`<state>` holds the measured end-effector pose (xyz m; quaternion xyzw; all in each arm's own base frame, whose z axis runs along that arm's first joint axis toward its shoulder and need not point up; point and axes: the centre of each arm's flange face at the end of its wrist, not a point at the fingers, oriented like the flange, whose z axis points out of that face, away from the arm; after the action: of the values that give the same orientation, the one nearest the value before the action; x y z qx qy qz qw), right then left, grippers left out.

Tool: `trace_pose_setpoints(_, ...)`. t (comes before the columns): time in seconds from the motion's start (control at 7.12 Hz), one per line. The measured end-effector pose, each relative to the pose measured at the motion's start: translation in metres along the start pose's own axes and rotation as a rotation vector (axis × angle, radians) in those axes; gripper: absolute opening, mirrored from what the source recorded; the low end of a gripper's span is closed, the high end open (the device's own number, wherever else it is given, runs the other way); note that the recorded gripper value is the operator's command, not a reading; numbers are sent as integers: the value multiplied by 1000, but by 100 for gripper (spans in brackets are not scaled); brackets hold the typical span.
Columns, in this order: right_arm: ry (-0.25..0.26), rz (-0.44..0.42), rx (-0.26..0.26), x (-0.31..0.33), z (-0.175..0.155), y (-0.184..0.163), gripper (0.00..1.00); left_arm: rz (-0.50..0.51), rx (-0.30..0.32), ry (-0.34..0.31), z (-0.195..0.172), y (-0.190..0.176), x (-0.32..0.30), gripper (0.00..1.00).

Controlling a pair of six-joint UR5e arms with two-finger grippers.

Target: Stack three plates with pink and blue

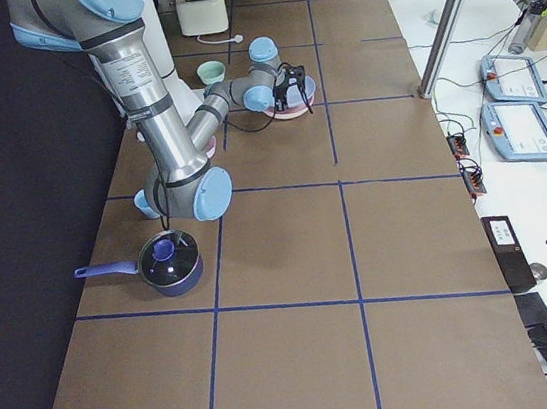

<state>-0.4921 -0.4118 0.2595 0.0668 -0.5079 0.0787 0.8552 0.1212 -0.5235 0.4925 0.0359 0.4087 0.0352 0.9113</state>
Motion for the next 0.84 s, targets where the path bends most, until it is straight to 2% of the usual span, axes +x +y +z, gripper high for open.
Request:
trace_pose_setpoints(0.28, -2, -4, -3, -5, 3, 2, 3, 22, -15, 5, 3, -5, -37, 100)
trace_pose_setpoints(0.42, -4, -5, -2, -6, 3, 2, 55, 28, -17, 4, 4, -6, -45, 100)
trace_pose_setpoints(0.56, -7, -6, -2, -9, 2, 2, 100, 35, -18, 2, 4, -6, -50, 100)
trace_pose_setpoints(0.84, -15, -7, 3, -12, -1, 1, 100, 44, -17, -1, 4, -7, -59, 100)
